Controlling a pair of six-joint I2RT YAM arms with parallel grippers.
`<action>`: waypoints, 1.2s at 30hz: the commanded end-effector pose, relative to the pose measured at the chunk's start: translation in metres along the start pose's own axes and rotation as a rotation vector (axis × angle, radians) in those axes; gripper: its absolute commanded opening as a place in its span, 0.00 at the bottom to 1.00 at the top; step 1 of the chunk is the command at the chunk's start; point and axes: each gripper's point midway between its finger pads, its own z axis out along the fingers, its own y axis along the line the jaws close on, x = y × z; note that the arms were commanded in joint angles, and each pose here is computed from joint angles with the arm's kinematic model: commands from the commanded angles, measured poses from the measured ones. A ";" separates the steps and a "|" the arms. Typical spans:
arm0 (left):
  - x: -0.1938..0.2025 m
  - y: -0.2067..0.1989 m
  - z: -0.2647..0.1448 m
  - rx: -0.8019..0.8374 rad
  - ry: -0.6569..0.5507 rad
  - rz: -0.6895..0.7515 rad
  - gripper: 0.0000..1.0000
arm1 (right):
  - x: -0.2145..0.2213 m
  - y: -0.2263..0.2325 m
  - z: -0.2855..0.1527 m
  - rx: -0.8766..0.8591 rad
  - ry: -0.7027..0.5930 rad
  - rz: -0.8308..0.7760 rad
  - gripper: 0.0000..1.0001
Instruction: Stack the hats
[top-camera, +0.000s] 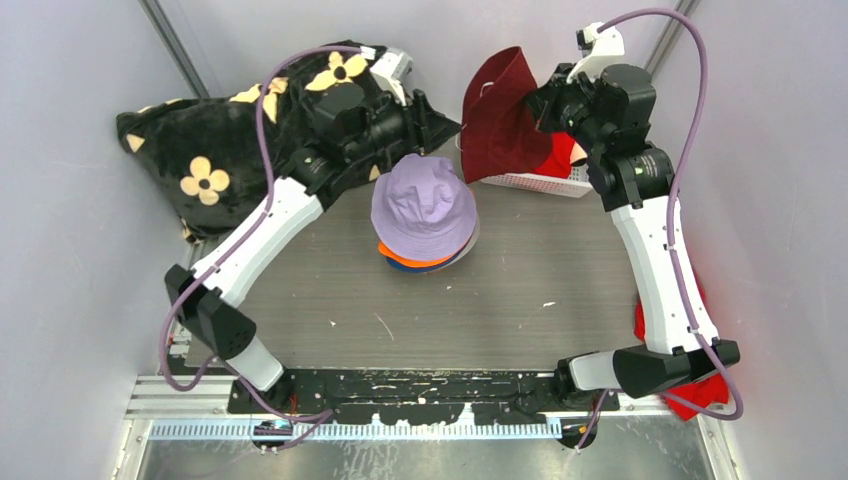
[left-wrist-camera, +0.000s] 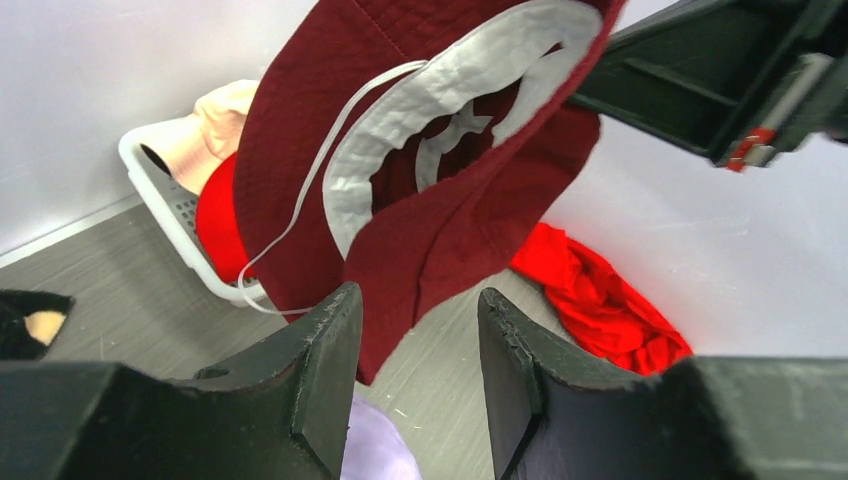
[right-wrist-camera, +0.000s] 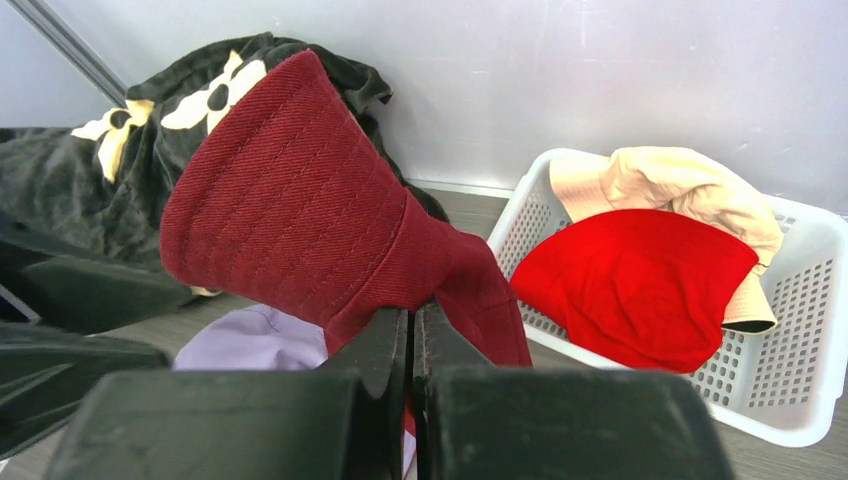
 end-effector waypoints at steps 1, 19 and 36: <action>0.006 0.001 0.025 0.023 0.011 0.082 0.48 | -0.017 0.008 -0.006 -0.024 -0.050 -0.018 0.01; 0.016 -0.018 0.069 0.246 -0.043 0.131 0.45 | -0.006 0.007 0.008 -0.035 -0.023 -0.032 0.01; -0.014 -0.056 0.042 0.320 -0.053 -0.142 0.00 | -0.043 -0.008 0.008 0.073 -0.072 -0.066 0.01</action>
